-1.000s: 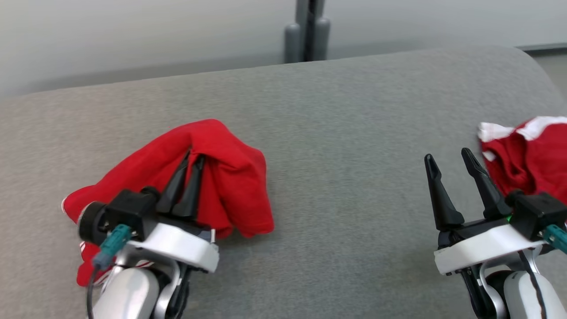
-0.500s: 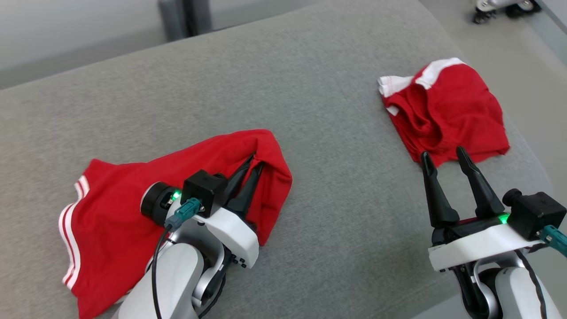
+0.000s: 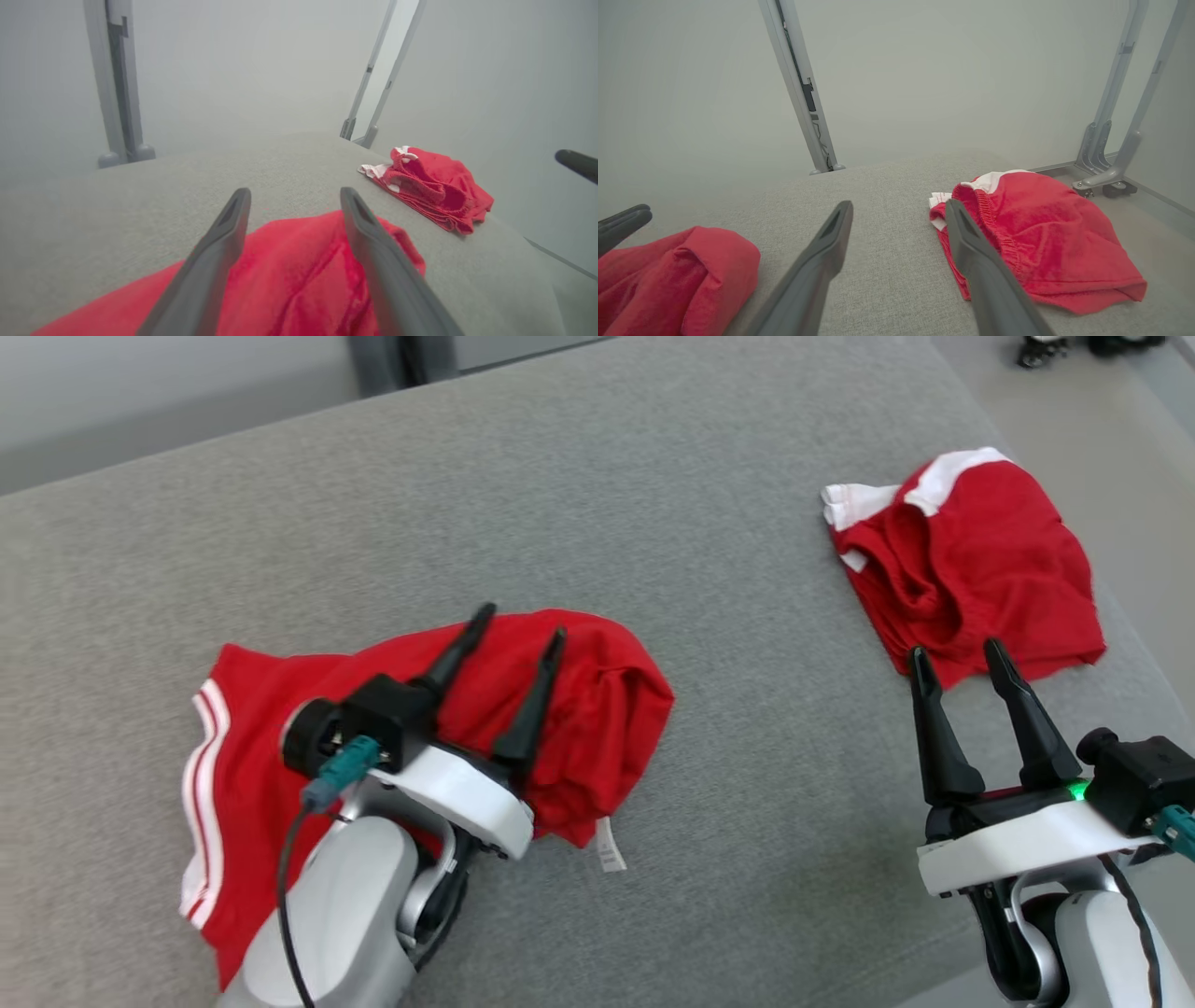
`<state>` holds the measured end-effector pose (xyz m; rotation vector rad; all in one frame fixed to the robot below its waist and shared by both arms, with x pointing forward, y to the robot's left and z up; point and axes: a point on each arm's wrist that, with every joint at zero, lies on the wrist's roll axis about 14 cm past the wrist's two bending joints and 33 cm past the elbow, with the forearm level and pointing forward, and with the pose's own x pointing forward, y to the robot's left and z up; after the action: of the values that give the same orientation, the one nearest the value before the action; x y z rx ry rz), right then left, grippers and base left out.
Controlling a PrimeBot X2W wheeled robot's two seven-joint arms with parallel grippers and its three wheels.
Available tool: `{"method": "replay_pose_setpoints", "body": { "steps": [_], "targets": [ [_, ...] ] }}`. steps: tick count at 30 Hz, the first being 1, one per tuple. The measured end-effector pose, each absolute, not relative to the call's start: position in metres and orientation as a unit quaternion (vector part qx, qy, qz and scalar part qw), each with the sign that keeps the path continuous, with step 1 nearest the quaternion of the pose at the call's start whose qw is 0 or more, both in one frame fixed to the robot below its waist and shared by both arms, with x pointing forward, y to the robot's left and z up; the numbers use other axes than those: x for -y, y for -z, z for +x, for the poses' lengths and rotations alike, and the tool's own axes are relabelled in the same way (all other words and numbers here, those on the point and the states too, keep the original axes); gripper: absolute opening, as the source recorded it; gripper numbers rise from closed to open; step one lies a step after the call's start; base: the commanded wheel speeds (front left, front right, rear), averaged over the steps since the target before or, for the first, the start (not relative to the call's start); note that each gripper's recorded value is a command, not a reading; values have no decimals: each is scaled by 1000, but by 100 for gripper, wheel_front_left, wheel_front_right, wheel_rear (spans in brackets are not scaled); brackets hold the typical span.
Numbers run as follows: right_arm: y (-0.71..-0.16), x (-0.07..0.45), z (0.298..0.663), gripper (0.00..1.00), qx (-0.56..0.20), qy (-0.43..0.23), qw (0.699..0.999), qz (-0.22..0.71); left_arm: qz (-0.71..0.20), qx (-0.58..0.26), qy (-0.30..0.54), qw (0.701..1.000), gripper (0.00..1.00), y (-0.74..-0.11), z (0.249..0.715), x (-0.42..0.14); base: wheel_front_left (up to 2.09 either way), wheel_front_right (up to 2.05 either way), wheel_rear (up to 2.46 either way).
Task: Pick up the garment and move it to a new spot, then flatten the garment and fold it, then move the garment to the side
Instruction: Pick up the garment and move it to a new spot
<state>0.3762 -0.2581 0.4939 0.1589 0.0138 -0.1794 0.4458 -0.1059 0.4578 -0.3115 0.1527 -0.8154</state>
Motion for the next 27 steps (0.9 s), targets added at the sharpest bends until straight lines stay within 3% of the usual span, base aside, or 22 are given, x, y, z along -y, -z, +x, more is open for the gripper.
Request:
{"method": "replay_pose_setpoints", "body": {
  "steps": [12, 19, 27],
  "targets": [
    [-515, 216, 405, 100, 14, 18, 997, 72, -138, 62, 182, 972, 100, -530, 495, -47, 0, 0, 0],
    [-521, 196, 406, 100, 17, -11, 997, 76, -103, 95, 79, 987, 100, -545, 475, -137, 0, 0, 0],
    [-527, 186, 402, 100, 18, -27, 997, 70, -69, 98, 14, 993, 100, -546, 439, -195, 0, 0, 0]
  ]
}}
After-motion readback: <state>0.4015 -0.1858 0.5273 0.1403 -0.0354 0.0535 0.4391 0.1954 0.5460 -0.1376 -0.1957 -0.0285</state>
